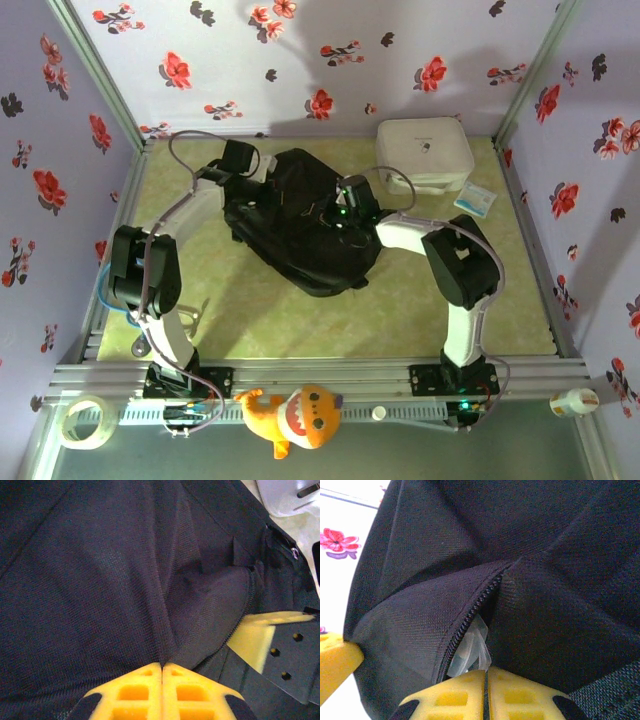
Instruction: Pack the student bag
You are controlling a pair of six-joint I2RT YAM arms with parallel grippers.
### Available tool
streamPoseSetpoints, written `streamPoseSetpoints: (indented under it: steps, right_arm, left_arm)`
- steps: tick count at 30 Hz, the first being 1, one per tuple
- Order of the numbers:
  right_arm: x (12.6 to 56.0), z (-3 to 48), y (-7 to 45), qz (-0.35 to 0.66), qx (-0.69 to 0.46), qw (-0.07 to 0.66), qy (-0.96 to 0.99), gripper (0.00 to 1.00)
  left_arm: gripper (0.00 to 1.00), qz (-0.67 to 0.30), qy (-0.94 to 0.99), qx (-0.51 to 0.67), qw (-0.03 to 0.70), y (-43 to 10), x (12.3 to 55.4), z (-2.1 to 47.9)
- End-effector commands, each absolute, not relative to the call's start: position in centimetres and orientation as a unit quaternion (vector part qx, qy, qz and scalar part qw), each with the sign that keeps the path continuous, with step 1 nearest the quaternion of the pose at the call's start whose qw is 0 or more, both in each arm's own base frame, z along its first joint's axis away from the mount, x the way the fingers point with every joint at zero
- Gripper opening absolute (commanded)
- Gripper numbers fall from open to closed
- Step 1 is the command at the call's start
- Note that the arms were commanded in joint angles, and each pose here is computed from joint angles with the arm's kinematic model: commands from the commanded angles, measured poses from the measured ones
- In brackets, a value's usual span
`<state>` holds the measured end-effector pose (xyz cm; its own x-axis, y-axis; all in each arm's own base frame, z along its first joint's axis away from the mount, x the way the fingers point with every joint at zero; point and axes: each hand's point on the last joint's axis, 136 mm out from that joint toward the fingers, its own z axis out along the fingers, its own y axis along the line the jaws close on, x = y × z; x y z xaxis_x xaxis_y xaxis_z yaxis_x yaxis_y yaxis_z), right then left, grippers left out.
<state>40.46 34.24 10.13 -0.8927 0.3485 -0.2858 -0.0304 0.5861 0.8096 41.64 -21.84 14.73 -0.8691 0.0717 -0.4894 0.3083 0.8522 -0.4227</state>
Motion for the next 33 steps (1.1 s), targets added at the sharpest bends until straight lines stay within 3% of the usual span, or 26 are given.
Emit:
streamPoseSetpoints:
  steps: [1,5,12,18,23,28,33]
  right_arm:
    - [41.7,11.5,35.6,0.462,0.072,0.233,0.853,0.10]
    - [40.7,12.0,34.3,0.446,0.069,0.247,0.858,0.13]
    - [37.3,12.3,30.0,0.360,0.039,0.274,0.891,0.31]
    - [35.2,13.1,30.5,0.305,-0.040,0.287,0.907,0.44]
    - [35.6,12.7,31.6,0.279,-0.066,0.290,0.913,0.43]
    - [37.4,11.8,34.6,0.308,-0.087,0.276,0.906,0.27]
    - [39.4,10.7,36.6,0.327,-0.094,0.270,0.901,0.19]
  left_arm:
    - [0.00,-0.287,0.926,0.110,0.218,-23.2,40.8,15.1]
    - [0.02,-0.290,0.925,0.102,0.223,-23.1,40.7,15.6]
    - [0.39,-0.300,0.914,0.036,0.270,-20.7,41.3,18.3]
    - [0.52,-0.288,0.910,-0.047,0.294,-16.4,39.9,17.9]
    - [0.56,-0.290,0.904,-0.115,0.292,-13.6,37.5,16.1]
    - [0.56,-0.325,0.889,-0.165,0.278,-13.6,35.3,13.5]
    - [0.55,-0.354,0.879,-0.200,0.251,-14.2,34.1,10.7]
